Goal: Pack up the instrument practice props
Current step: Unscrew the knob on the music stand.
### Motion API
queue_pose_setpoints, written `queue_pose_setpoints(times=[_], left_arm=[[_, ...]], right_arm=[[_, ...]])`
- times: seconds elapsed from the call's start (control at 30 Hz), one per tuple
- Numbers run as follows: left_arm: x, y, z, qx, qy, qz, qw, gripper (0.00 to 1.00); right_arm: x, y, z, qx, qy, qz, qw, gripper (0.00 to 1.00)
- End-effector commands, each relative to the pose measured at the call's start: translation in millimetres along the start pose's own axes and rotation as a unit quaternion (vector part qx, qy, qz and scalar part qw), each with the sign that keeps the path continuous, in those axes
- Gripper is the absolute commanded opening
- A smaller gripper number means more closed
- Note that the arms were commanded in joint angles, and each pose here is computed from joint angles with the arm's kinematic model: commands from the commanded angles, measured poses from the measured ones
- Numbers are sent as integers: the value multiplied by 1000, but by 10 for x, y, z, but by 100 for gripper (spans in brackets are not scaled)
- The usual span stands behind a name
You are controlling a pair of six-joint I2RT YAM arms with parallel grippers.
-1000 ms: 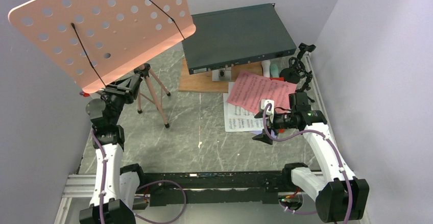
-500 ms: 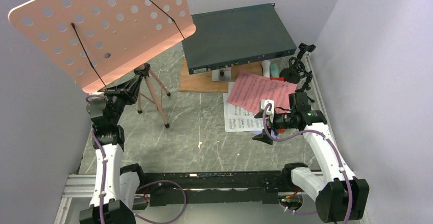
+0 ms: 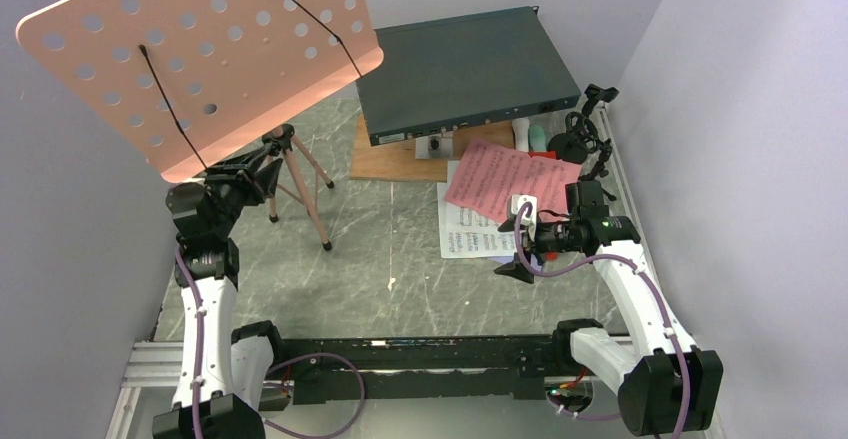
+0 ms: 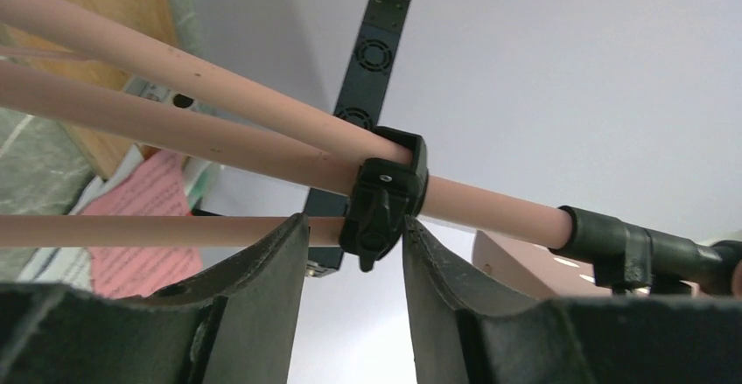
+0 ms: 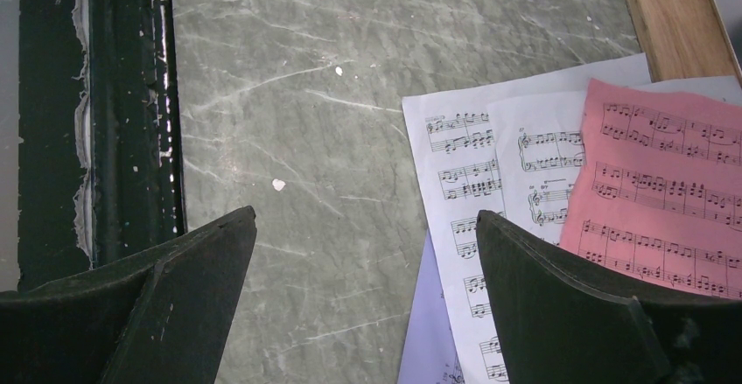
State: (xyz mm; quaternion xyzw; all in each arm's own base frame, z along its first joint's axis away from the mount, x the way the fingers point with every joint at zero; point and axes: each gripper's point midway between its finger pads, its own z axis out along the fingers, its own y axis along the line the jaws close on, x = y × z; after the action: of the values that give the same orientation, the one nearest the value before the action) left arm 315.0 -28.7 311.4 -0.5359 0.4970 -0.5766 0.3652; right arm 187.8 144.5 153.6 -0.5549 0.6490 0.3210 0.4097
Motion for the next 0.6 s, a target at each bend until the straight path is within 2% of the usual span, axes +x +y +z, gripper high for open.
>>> queue_pose_setpoints(times=[0.0, 0.37, 0.57], left_arm=[[47, 146, -71, -52, 2, 17, 998, 49], [-121, 232, -39, -67, -32, 8, 997, 49], [-120, 84, -15, -30, -27, 11, 999, 52]], right_arm=[[-52, 4, 7, -6, -14, -12, 1000, 100], [-42, 8, 8, -7, -12, -12, 1000, 100], [-43, 12, 11, -9, -12, -12, 1000, 100]])
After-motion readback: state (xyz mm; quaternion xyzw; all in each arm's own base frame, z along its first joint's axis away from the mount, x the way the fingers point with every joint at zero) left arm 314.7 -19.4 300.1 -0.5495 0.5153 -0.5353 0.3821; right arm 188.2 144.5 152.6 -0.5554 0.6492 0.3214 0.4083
